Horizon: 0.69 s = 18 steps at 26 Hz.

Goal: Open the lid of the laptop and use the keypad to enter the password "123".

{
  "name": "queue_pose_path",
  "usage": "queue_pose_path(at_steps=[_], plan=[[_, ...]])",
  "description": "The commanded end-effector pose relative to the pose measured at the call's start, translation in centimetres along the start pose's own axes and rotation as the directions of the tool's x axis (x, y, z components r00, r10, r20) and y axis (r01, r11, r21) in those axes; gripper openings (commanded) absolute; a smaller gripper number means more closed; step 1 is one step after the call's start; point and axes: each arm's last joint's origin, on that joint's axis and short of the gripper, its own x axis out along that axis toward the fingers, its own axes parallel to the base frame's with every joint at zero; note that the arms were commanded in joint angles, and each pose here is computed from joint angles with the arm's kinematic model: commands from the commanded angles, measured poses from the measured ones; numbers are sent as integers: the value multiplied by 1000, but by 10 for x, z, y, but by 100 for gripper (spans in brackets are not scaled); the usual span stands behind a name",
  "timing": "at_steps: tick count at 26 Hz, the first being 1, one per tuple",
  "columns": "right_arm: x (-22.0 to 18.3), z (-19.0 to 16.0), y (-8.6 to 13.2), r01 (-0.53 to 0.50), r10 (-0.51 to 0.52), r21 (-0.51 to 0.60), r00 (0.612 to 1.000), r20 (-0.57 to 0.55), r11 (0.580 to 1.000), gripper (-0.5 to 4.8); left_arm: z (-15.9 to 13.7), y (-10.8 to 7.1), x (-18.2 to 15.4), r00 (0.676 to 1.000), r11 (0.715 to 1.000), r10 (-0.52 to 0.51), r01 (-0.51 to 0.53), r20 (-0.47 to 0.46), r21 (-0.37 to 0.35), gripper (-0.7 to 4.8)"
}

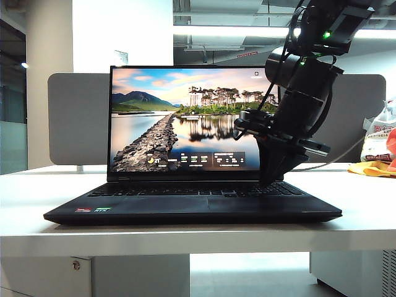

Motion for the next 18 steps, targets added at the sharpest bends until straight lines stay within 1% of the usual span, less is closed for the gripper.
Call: queue_pose_path(at_steps=[1, 7, 10, 15, 18], plan=[[1, 4, 0, 1, -1, -4, 1000, 32, 1000, -9, 1, -1, -1, 1000, 1000, -6, 6, 8, 7, -6], [3, 6, -1, 33, -34, 7, 998, 55, 999, -9, 1, -1, -1, 1000, 1000, -6, 6, 8, 7, -6], [3, 6, -1, 34, -34, 7, 998, 58, 999, -9, 1, -1, -1, 1000, 1000, -6, 6, 7, 6, -6], [18, 1, -6, 39, -39, 22, 999, 4, 999, -9, 1, -1, -1, 1000, 1000, -6, 6, 6, 6, -6], [17, 2, -6, 46, -46, 23, 999, 6, 999, -9, 1, -1, -1, 1000, 1000, -5, 5, 6, 6, -6]])
